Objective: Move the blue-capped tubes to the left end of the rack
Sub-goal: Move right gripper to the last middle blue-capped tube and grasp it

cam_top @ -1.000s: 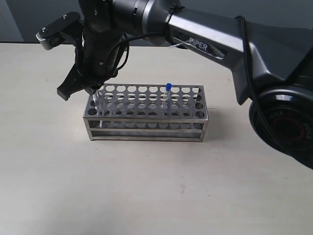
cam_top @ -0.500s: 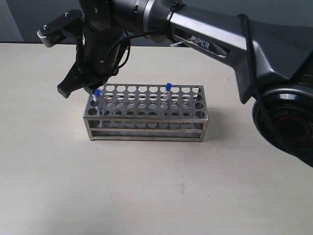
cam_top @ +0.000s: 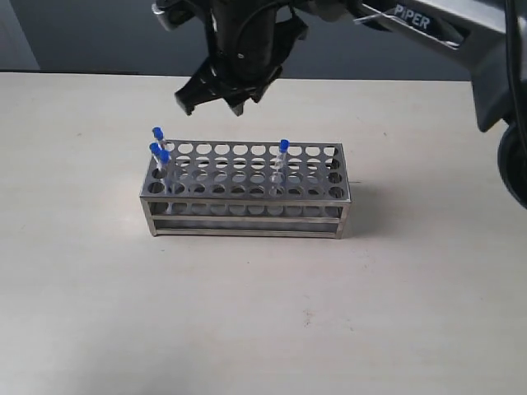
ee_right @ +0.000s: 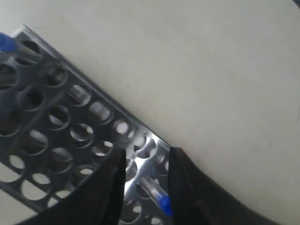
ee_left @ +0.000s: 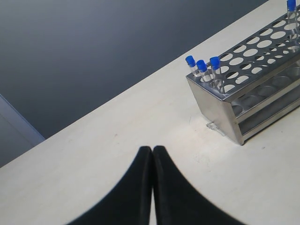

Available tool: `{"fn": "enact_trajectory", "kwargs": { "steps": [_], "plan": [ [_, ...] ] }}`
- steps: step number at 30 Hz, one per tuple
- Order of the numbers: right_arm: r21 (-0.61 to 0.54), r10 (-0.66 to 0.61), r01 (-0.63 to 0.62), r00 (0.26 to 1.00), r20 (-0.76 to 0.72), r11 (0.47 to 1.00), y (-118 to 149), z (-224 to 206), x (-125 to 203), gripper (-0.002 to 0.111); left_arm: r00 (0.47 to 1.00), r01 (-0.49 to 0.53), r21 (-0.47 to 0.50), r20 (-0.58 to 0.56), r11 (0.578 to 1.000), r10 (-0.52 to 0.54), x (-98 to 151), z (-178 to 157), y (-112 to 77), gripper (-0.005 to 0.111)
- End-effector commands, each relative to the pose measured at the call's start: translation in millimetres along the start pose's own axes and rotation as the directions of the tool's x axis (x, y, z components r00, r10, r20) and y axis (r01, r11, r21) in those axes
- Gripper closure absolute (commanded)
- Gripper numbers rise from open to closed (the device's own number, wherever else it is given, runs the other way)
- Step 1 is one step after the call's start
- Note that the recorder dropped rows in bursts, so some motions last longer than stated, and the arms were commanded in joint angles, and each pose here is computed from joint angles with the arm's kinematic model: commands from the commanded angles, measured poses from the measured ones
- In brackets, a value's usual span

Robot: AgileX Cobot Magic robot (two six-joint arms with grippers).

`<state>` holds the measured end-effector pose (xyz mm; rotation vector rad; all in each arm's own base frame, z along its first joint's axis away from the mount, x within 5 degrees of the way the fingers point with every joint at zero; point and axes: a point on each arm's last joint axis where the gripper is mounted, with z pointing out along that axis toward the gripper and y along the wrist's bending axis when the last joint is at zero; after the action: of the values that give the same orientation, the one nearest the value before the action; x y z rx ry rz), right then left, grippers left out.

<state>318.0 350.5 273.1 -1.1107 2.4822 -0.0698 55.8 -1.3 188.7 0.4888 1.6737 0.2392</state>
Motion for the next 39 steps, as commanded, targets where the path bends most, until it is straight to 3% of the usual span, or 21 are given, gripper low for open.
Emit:
{"fn": "enact_trajectory", "kwargs": {
  "steps": [1, 27, 29, 32, 39],
  "plan": [
    [-0.020, 0.072, -0.073, 0.996, -0.044, 0.997, -22, 8, 8, 0.077, 1.000, 0.007, 0.004, 0.009, 1.000, -0.007, -2, 0, 0.4, 0.106],
    [-0.041, 0.103, -0.115, 0.967, -0.235, 0.992, -33, 51, 44, 0.077, 1.000, 0.005, 0.004, 0.009, 1.000, -0.005, -2, 0, 0.4, 0.106],
    [-0.044, 0.104, -0.119, 0.961, -0.256, 0.992, -33, 56, 49, 0.084, 1.000, 0.005, 0.004, 0.009, 1.000, -0.005, -2, 0, 0.4, 0.106],
    [-0.092, 0.112, -0.135, 0.969, -0.219, 0.987, -29, 57, 45, 0.107, 1.000, 0.005, 0.004, 0.009, 1.000, -0.005, -2, 0, 0.4, 0.106],
    [-0.125, 0.116, -0.143, 0.973, -0.200, 0.982, -30, 37, 44, 0.109, 1.000, 0.005, 0.004, 0.009, 1.000, -0.005, -2, 0, 0.4, 0.106]
  ]
}}
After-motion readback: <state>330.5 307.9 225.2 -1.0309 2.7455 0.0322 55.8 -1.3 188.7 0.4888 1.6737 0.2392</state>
